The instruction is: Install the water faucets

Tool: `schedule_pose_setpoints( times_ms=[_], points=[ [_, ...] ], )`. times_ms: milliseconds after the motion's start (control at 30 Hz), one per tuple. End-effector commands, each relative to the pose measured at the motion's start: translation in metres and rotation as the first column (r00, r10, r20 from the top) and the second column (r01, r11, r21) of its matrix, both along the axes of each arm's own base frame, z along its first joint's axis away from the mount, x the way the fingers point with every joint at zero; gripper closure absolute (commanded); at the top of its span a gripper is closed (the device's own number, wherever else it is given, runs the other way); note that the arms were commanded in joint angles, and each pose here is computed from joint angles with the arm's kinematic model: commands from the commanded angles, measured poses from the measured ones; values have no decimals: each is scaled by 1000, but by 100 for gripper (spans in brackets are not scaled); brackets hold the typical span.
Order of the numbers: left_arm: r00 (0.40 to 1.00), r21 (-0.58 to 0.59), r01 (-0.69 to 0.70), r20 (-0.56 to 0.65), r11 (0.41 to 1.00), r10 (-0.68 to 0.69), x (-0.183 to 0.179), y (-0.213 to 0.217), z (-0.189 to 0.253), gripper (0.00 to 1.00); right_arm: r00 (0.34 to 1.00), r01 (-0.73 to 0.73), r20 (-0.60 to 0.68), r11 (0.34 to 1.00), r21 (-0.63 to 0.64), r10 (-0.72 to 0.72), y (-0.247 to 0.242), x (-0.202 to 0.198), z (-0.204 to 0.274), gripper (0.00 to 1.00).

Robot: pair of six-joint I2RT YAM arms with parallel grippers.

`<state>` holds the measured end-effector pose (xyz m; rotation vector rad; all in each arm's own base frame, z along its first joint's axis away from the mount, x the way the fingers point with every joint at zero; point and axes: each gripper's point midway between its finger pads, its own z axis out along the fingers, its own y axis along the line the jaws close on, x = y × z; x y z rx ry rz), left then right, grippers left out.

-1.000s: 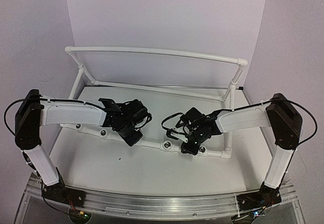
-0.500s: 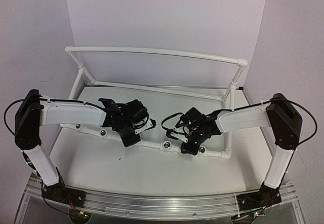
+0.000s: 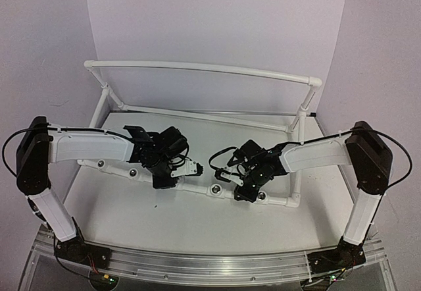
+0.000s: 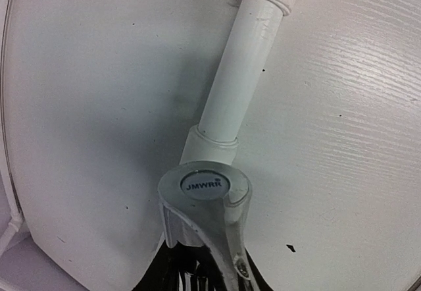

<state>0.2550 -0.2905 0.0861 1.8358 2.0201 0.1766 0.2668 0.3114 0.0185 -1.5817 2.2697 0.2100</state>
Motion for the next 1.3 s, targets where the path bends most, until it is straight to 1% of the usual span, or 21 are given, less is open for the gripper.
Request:
schedule_pose_setpoints(
  times_ms=[0, 133, 300, 500, 567, 633, 733, 800, 867, 933, 1000, 1033, 1100, 1133, 1167, 1233, 1267],
  points=[
    [981, 106, 148, -144, 983, -132, -27, 12, -14, 100, 996, 73, -47, 997, -14, -73, -2, -1, -11, 100],
    [976, 138, 189, -134, 972, -171, -24, 13, -18, 100, 996, 71, -48, 997, -13, -71, -2, -1, -11, 100],
    [977, 143, 189, -126, 972, -171, -21, 12, -14, 100, 996, 71, -48, 997, -15, -72, -2, -1, -11, 100],
    [986, 103, 164, -55, 981, -159, -12, 6, 10, 100, 996, 75, -49, 997, -15, -75, -2, -1, -11, 100],
    [990, 71, 137, -27, 988, -136, -8, 2, 23, 100, 996, 76, -48, 997, -15, -77, -2, 0, -11, 100],
    [995, 12, 100, 0, 995, -100, -4, -6, 42, 100, 996, 77, -49, 997, -14, -77, -1, 0, -11, 100],
    [1000, -75, 25, 1, 997, -25, -3, -13, 63, 100, 996, 78, -49, 997, -13, -79, -1, 0, -11, 100],
    [998, -139, -59, 17, 989, 62, 3, -17, 75, 100, 996, 79, -51, 997, -12, -80, 0, 0, -11, 100],
    [985, -211, -164, 21, 964, 172, 8, -18, 86, 100, 995, 82, -51, 997, -11, -82, 0, 0, -10, 100],
    [941, -279, -306, 53, 910, 333, 20, -11, 95, 100, 995, 84, -52, 996, -9, -84, 0, 0, -9, 100],
    [892, -342, -413, 35, 844, 451, 22, -4, 101, 100, 995, 86, -53, 996, -10, -86, 0, 0, -10, 100],
    [844, -390, -483, 33, 784, 536, 27, 1, 105, 100, 995, 88, -53, 996, -9, -88, 0, 0, -9, 100],
    [696, -476, -632, -3, 611, 718, 35, 17, 112, 100, 994, 92, -55, 996, -8, -93, 1, 1, -10, 100],
    [623, -486, -696, -42, 528, 781, 34, 25, 110, 100, 994, 94, -56, 995, -8, -95, 1, 1, -10, 100],
    [571, -492, -733, -70, 469, 818, 34, 29, 108, 100, 994, 96, -57, 995, -5, -96, 2, 1, -9, 100],
    [434, -517, -802, -158, 300, 887, 32, 37, 103, 100, 993, 100, -58, 995, -2, -100, 3, 2, -8, 100],
    [376, -519, -822, -186, 234, 908, 30, 42, 101, 100, 993, 102, -59, 995, 0, -102, 3, 2, -8, 100]
  ],
)
